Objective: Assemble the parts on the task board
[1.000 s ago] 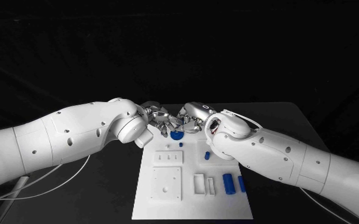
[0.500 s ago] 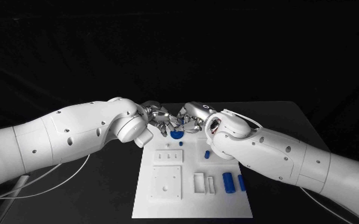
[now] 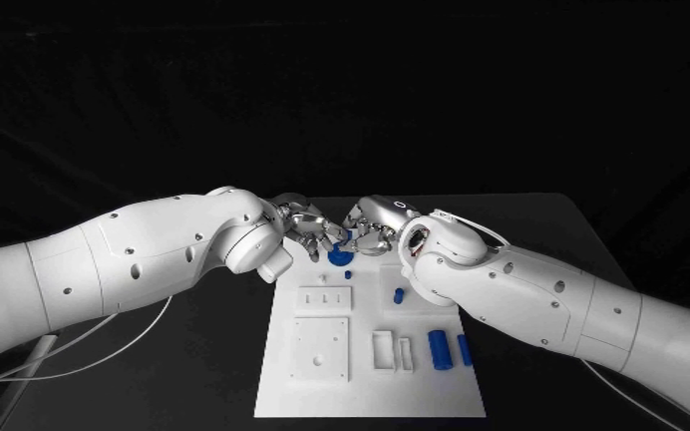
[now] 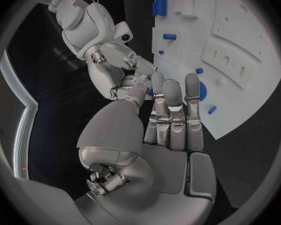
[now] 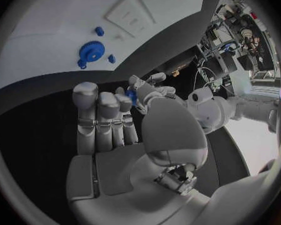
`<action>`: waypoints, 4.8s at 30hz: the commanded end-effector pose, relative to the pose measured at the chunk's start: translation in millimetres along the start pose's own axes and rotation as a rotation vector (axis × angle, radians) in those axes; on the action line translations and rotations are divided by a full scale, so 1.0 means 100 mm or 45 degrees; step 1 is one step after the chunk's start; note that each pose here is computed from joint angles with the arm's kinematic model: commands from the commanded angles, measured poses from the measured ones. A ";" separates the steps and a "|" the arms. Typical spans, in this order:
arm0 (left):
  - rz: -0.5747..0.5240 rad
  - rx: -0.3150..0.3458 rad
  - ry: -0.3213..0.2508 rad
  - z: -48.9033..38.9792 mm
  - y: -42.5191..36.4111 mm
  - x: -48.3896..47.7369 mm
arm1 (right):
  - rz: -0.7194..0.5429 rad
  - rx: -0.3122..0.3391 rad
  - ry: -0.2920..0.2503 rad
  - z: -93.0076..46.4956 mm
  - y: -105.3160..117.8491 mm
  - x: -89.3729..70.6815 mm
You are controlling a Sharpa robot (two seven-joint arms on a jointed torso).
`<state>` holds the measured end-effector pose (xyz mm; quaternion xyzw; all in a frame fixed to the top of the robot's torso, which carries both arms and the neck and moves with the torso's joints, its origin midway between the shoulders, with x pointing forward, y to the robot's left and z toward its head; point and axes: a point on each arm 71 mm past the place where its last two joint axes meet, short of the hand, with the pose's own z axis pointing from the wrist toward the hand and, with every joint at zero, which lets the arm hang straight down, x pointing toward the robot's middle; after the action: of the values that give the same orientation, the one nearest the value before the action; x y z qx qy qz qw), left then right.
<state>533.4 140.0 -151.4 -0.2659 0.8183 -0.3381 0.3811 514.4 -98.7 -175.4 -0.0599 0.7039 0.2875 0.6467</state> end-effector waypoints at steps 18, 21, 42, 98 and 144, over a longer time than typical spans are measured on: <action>0.007 -0.011 -0.027 0.014 0.074 -0.073 | 0.054 -0.030 -0.025 -0.09 -0.04 0.01; 0.010 -0.016 -0.018 0.017 0.081 -0.066 | 0.058 -0.032 -0.029 -0.09 -0.04 0.01; 0.053 -0.037 0.068 0.021 0.100 0.025 | 0.075 0.004 -0.064 -0.08 -0.06 0.00; 0.263 -0.190 0.040 0.088 0.281 -0.086 | 0.280 0.286 -0.079 -0.31 -0.98 -0.32; 0.638 -0.220 0.026 0.284 0.778 0.425 | 0.264 0.442 -0.179 -0.28 -1.32 -0.68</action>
<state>517.1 152.0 -244.5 -0.0913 0.8939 -0.1580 0.4095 560.7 -241.0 -155.0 0.1454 0.6970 0.2321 0.6627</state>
